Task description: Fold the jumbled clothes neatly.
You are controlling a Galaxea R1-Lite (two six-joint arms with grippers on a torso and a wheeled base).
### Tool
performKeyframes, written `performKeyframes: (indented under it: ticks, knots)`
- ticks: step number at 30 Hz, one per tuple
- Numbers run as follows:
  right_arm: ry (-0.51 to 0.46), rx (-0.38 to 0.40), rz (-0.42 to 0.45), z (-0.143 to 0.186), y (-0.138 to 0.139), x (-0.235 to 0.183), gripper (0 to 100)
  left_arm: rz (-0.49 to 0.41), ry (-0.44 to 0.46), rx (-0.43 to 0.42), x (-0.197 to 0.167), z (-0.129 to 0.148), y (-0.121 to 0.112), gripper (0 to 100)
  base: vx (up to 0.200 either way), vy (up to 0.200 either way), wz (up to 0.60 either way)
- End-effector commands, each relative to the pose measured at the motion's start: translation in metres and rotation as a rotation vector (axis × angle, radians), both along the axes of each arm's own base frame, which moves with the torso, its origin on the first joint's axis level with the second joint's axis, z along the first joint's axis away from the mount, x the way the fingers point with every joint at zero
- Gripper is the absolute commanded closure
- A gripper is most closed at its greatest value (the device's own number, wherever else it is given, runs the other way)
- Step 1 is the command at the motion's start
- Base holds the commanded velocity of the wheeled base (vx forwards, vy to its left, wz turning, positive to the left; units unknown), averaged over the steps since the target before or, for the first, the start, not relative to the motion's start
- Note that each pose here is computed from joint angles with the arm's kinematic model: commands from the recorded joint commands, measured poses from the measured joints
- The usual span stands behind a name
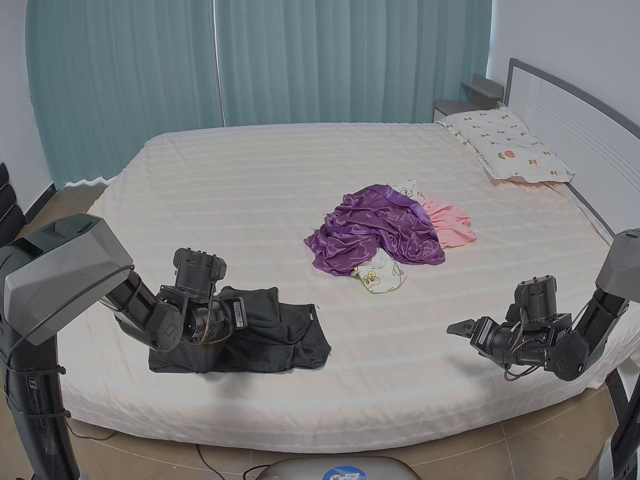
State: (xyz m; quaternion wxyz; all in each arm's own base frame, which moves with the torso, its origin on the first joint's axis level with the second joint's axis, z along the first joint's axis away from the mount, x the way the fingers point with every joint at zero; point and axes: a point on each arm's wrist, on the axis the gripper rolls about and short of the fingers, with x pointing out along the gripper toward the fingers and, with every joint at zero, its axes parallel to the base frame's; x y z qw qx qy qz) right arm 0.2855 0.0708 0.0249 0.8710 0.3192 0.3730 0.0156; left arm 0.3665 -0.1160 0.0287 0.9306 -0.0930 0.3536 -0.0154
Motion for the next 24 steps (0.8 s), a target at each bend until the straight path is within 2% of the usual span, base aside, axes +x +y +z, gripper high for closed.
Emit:
performKeyframes:
  ticks: [1,5,12,21,22,24]
  knots:
    - [-0.007,0.003,0.005,0.002,0.001,-0.001,0,-0.009,-0.025,-0.027,0.004,0.005,-0.011,100,0.0,-0.2,0.0]
    - [-0.005,0.003,0.005,0.002,0.001,-0.002,0,-0.006,-0.037,-0.046,0.01,0.007,-0.018,100,0.0,-0.2,0.0]
    - [0.008,0.006,0.01,0.0,0.0,-0.004,0,-0.007,-0.02,-0.09,0.009,-0.001,-0.035,100,0.0,0.0,0.0]
    - [0.008,0.007,0.016,0.0,0.001,-0.005,0,0.013,-0.028,-0.136,0.016,-0.004,-0.045,100,0.0,0.0,0.0]
    - [0.008,0.007,0.016,0.0,0.001,-0.005,0,0.013,-0.028,-0.136,0.016,-0.004,-0.045,0,0.0,0.0,0.0]
    - [0.01,0.006,0.022,0.0,0.003,-0.005,0,0.018,-0.028,-0.137,0.017,-0.005,-0.045,0,0.0,0.0,0.0]
